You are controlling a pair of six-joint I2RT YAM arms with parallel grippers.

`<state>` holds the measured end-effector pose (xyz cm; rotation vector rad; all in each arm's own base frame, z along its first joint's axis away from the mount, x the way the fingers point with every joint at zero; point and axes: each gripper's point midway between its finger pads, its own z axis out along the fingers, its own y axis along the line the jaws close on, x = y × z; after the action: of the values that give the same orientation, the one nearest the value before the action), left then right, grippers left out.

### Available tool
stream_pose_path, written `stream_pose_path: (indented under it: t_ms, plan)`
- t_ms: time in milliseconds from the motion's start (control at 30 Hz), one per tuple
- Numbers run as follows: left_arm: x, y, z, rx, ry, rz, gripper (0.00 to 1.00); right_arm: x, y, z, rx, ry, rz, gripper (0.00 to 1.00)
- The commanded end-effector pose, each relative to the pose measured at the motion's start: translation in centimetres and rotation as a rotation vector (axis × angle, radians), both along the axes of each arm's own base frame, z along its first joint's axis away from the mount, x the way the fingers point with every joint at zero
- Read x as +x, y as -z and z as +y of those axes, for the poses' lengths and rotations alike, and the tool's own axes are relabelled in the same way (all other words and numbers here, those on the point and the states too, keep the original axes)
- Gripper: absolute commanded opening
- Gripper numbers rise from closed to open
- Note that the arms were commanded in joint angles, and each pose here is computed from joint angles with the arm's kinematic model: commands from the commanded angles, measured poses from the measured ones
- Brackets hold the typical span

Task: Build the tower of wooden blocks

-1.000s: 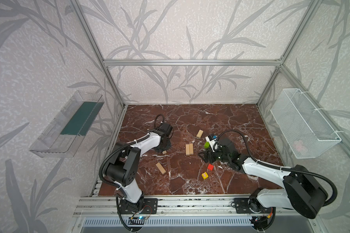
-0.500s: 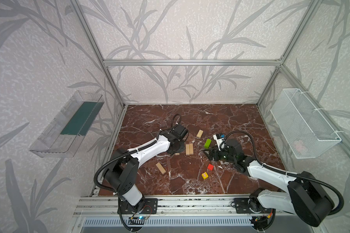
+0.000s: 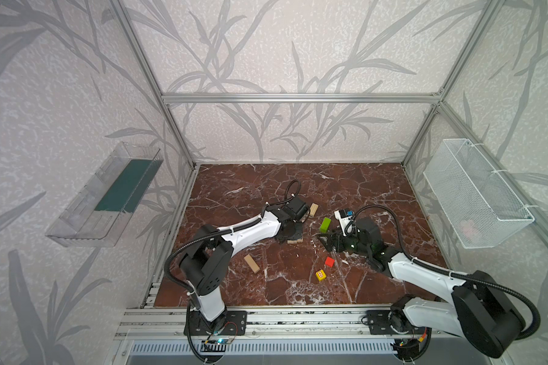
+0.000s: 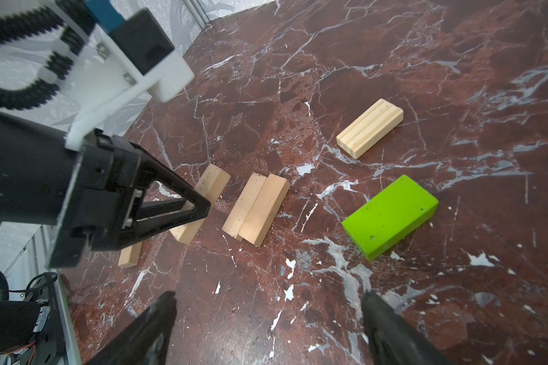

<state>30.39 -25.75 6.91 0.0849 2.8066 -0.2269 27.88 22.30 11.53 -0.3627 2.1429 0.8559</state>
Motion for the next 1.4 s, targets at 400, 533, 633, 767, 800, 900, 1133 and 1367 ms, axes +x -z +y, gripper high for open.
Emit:
stream_pose_path:
  t_ms: [400,533,633,767,800,900,1133,1367]
  plan:
    - [2.2,1.5,-1.2,0.028,-0.062,0.013,0.0,0.1,-1.0,-0.7,0.017,0.031,-0.038,0.95]
    - [2.3,1.9,-0.9,0.045,-0.07,0.012,0.0,0.1,-1.0,-0.7,0.017,0.031,-0.038,0.95]
    - [2.2,2.2,-0.8,0.058,-0.067,0.021,0.0,0.1,-1.0,-0.7,0.016,0.033,-0.038,0.95]
    - [2.4,2.3,-0.9,0.058,-0.069,0.019,0.0,0.1,-1.0,-0.7,0.016,0.034,-0.037,0.95]
    - [2.5,2.3,-0.9,0.056,-0.069,0.017,0.0,0.1,-1.1,-0.7,0.017,0.033,-0.037,0.95]
    - [2.7,2.2,-1.2,0.049,-0.068,0.012,0.0,0.1,-1.0,-0.7,0.015,0.036,-0.036,0.95]
    - [3.1,2.5,-1.0,0.051,-0.082,0.016,0.0,0.2,-1.0,-0.8,0.013,0.037,-0.037,0.95]
    - [3.0,2.8,-1.0,0.046,-0.082,0.024,0.0,0.2,-1.0,-0.8,0.013,0.038,-0.037,0.96]
